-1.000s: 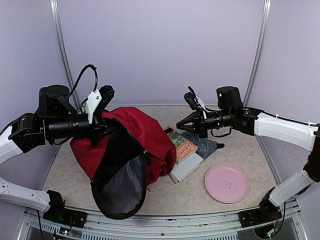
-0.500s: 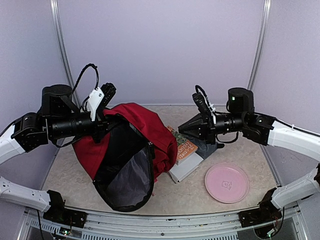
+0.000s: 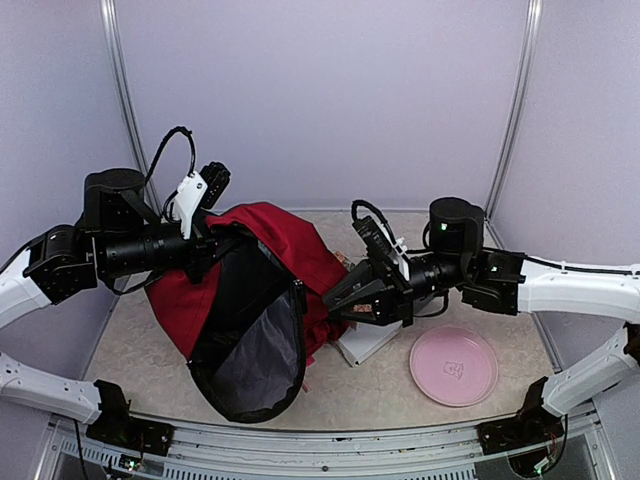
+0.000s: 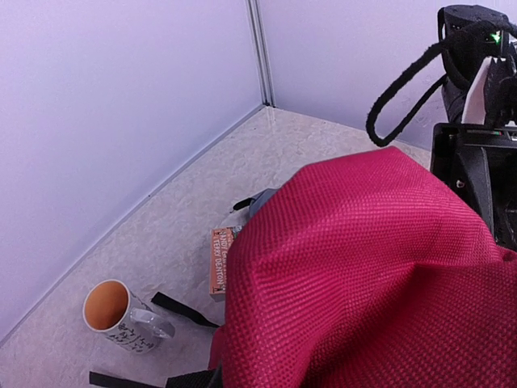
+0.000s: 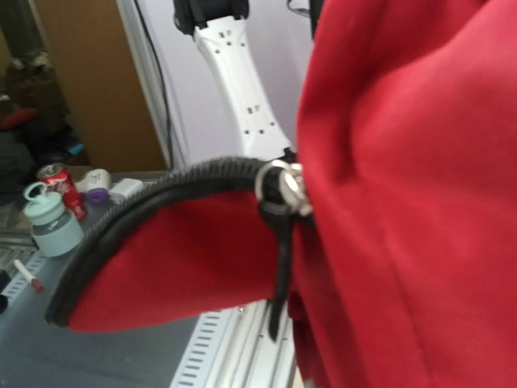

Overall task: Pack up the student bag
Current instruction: Pick up the largest pocket of the bag from the student bag.

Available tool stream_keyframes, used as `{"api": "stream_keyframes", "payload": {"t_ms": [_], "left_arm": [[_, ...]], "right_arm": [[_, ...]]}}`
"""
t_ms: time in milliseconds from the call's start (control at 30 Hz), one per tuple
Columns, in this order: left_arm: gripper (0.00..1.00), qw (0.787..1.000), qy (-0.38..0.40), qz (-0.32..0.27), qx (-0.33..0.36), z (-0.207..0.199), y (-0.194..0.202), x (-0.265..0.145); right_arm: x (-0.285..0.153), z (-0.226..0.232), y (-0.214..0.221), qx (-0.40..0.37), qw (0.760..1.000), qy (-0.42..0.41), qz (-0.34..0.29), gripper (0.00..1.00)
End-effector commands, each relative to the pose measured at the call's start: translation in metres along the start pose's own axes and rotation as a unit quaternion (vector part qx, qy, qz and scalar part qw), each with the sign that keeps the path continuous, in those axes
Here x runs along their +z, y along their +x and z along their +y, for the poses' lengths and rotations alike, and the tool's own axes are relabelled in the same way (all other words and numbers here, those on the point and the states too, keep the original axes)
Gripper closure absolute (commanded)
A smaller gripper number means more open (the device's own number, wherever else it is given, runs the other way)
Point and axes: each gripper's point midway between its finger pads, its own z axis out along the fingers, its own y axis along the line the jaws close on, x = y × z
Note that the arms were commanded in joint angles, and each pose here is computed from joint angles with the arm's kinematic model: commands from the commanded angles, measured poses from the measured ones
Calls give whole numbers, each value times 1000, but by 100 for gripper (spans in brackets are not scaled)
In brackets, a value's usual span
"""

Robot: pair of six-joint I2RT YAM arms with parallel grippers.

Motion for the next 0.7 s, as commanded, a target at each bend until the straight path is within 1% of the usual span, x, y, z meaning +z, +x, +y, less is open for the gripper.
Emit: {"api": "stream_keyframes", "payload": {"t_ms": [0,167,233,333,400,600,633,667], "left_arm": [[100,997,-14,-67,-20,8,-39,-9],[100,998,-10,-64,-19,4,-37,-5],[100,998,-8,-64,-18,3,-37,-4],[100,998,-8,-60,-16,3,-34,-2],[100,998,-7,-59,-14,1,-33,-1],[100,998,2,-59,-13,-3,-32,1],[100,998,3,-59,-13,-3,-32,1],[100,998,4,-58,-13,-4,-32,2]], "right_arm": [[11,8,-13,-6,999,-31,-30,65],[26,-2,-15,10,999,-36,-33,62],[30,-3,-16,12,999,-38,-36,58],[33,-2,-22,4,998,-40,-41,55],[35,-1,-29,-4,998,-40,-48,55],[37,-12,-41,4,998,-11,-69,61],[39,-15,-41,7,998,-9,-69,67],[40,-18,-39,14,998,-6,-66,77]]}}
